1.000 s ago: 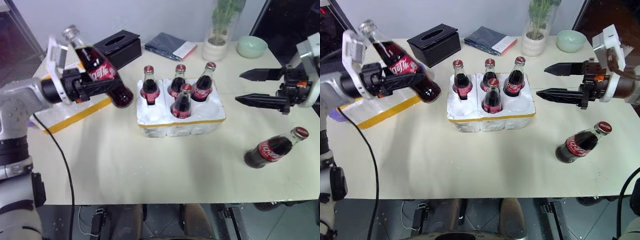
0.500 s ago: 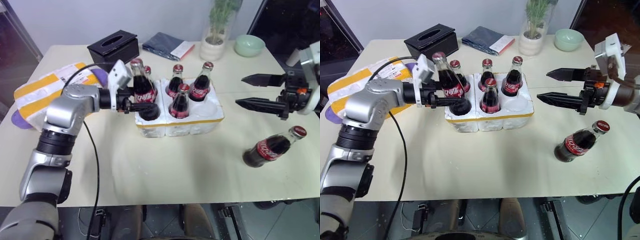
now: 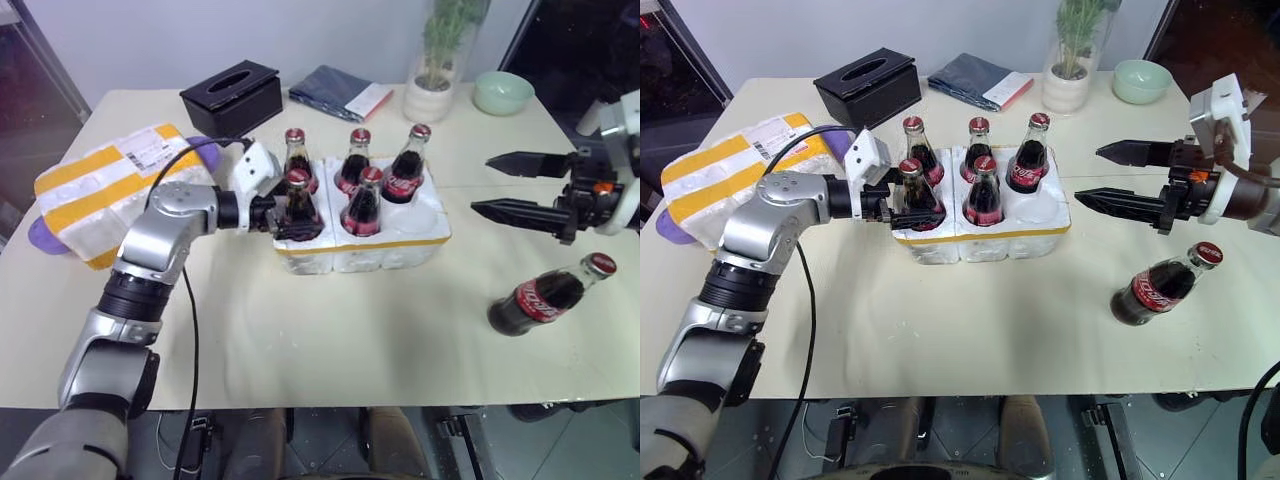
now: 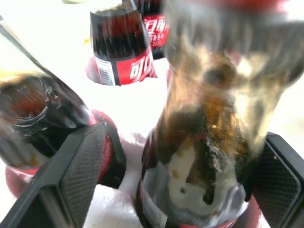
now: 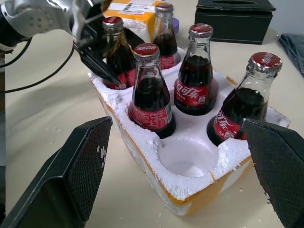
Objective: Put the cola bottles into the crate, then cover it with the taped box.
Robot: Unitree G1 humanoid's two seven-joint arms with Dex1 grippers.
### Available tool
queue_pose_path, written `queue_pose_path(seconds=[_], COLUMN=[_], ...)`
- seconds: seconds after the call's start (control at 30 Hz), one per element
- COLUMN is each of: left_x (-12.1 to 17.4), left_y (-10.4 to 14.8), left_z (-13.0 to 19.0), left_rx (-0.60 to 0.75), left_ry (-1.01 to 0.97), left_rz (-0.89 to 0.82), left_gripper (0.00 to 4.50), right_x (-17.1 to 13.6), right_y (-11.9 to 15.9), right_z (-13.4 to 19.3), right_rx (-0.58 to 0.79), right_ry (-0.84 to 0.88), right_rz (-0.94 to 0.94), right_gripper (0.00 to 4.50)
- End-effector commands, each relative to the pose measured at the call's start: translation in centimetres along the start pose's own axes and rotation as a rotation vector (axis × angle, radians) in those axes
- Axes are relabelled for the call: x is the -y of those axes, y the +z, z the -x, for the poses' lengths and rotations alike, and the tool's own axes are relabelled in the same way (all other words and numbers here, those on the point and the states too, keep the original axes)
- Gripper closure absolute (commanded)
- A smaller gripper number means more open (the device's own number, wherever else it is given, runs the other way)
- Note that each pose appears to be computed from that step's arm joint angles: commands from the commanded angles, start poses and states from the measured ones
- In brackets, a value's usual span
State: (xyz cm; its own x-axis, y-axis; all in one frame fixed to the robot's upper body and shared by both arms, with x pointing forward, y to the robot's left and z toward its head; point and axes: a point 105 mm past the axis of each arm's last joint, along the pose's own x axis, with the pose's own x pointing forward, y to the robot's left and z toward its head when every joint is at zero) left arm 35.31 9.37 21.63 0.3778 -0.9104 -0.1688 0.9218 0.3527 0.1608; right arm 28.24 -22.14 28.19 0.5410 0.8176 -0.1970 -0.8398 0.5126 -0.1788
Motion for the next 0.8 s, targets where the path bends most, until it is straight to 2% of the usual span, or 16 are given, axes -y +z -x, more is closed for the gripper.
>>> queue_pose_path(seconds=[0.03, 0.13, 0.3, 0.4, 0.53, 0.67, 0.8], left_x=[1.3, 3.2, 5.9, 6.3, 5.4, 4.9, 5.0], left_y=[5.5, 8.6, 9.9, 8.5, 6.2, 6.4, 6.4], left_z=[3.6, 6.6, 7.9, 6.3, 4.2, 2.5, 2.0], left_rx=[0.133, 0.178, 0.144, 0.091, 0.038, 0.043, 0.035], left_ry=[-0.098, -0.237, -0.406, -0.434, -0.439, -0.483, -0.515], left_rz=[-0.004, 0.033, 0.042, 0.013, 0.006, -0.01, -0.041], left_gripper=[0.04, 0.04, 0.04, 0.04, 0.04, 0.04, 0.04], right_x=[0.0, -0.4, -1.7, -3.3, -5.2, -8.0, -10.2], right_y=[3.1, 5.0, 5.4, 4.3, 2.2, -1.2, -4.3], right_z=[2.7, 5.2, 8.4, 10.3, 12.3, 13.7, 13.2], right_rx=[0.025, 0.045, 0.031, 0.016, 0.015, -0.001, -0.01], right_ry=[-0.057, -0.106, -0.208, -0.287, -0.419, -0.537, -0.591], right_rz=[0.088, 0.101, 0.086, 0.061, -0.018, -0.105, -0.195], right_gripper=[0.0, 0.0, 0.0, 0.0, 0.0, 0.0, 0.0])
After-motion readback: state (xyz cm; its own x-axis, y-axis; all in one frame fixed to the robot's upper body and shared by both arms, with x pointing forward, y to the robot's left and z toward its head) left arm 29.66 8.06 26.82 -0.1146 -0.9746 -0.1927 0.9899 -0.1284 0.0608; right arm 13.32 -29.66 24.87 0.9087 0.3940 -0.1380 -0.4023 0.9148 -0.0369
